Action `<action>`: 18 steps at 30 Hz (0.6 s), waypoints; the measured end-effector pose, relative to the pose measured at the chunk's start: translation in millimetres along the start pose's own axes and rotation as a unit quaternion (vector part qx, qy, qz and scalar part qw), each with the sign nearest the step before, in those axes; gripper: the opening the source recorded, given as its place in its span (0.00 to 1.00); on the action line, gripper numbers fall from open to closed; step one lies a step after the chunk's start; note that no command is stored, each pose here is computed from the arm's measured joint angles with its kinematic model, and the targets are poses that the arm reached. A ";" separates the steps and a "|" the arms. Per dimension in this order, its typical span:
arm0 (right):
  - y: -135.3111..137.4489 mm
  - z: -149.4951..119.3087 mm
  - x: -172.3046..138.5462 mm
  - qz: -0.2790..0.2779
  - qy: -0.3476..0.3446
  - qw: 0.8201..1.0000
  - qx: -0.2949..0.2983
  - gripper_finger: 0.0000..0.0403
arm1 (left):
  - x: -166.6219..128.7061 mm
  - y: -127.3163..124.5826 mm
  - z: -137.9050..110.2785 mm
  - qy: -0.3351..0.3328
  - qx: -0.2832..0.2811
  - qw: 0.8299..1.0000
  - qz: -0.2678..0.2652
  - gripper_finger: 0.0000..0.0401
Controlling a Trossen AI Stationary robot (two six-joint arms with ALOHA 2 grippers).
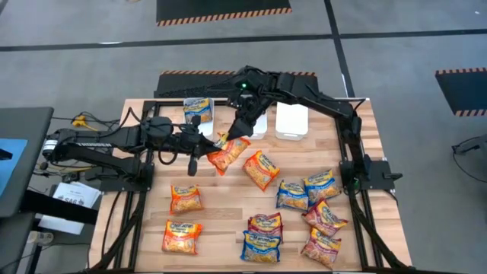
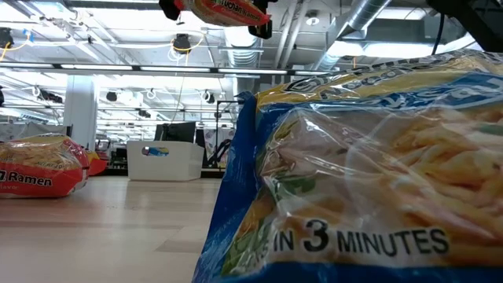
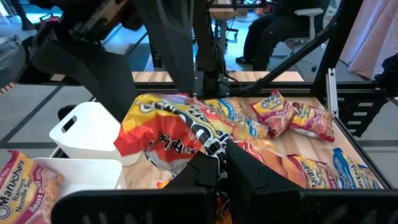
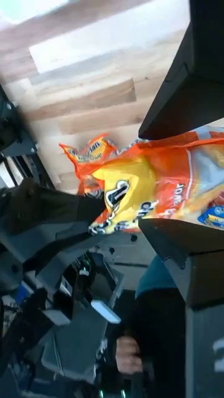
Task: Sort Maruchan noodles
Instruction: Put the orange noodle pack into the right white bin
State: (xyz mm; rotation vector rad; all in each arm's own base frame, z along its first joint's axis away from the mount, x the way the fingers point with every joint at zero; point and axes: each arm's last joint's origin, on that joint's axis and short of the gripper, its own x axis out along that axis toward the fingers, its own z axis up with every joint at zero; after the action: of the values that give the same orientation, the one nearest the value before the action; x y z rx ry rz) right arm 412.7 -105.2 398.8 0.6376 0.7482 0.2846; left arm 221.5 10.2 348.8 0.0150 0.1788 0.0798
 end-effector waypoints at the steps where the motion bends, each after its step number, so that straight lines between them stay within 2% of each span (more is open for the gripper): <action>1: 1.0 -0.4 1.1 -0.004 0.000 1.000 -0.002 0.61 | 0.0 0.1 0.2 -0.001 0.000 1.000 0.001 0.00; 7: 10.9 -4.0 9.4 -0.003 0.008 1.000 -0.024 0.61 | 0.0 0.9 0.4 -0.002 0.009 1.000 0.017 0.00; 10: 14.3 -5.3 13.4 -0.027 0.005 0.999 -0.025 0.59 | 0.0 1.1 0.3 -0.001 0.009 1.000 0.021 0.00; 13: 18.1 -6.8 17.0 -0.041 0.004 0.999 -0.028 0.52 | 0.0 1.5 0.3 -0.001 0.007 1.000 0.028 0.00; 18: 24.8 -9.6 22.1 -0.038 0.010 0.999 -0.032 0.35 | 0.0 1.5 0.0 0.000 0.007 1.000 0.030 0.00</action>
State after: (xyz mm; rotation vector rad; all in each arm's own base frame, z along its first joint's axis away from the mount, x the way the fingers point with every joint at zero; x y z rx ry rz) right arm 421.1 -71.7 397.1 0.5456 0.7769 0.2440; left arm 221.3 11.7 348.8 0.0337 0.1785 0.1377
